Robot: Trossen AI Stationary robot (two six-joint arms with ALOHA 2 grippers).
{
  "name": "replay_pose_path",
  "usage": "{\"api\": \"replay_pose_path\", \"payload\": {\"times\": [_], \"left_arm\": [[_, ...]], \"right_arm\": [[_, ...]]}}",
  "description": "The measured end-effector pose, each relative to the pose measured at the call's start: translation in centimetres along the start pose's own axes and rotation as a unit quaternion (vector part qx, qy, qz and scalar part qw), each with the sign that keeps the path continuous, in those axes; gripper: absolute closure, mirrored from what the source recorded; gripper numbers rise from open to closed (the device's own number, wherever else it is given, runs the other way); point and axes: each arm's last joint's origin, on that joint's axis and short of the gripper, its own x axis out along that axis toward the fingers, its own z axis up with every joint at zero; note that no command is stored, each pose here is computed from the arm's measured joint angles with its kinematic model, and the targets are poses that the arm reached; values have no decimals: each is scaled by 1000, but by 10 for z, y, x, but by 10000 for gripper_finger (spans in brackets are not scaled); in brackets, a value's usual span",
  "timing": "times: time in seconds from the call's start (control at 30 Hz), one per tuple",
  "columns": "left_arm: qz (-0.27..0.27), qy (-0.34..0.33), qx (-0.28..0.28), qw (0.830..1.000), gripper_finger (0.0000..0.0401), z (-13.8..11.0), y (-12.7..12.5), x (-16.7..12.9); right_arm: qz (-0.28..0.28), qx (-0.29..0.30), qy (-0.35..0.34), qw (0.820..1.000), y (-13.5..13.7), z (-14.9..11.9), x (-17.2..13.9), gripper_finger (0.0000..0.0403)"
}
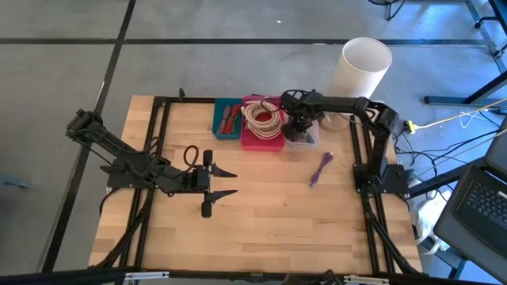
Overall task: Pick & Place USB Port
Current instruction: Put the white patterned charger cable into the transparent bin, then put the purple charger cable into the blue bin
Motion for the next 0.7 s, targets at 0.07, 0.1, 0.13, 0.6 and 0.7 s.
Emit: {"api": "replay_pose_path", "payload": {"times": [0.07, 0.1, 0.13, 0.6, 0.7], "left_arm": [[0, 0, 0, 1000, 203, 0, 0, 0], [0, 0, 1, 1000, 203, 0, 0, 0], [1, 0, 6, 1000, 203, 0, 0, 0], [11, 8, 7, 1000, 203, -1, 5, 3], [12, 23, 7, 1000, 203, -5, 6, 3]], "right_arm": [[-4, 2, -19, 1000, -1, 1, -4, 369], [-6, 2, -30, 1000, -1, 2, -7, 356], [-8, 2, -41, 999, -2, 2, -12, 342], [-19, -81, -124, 989, 16, -54, -100, 262], [-13, -144, -120, 982, 28, -96, -121, 261]]}}
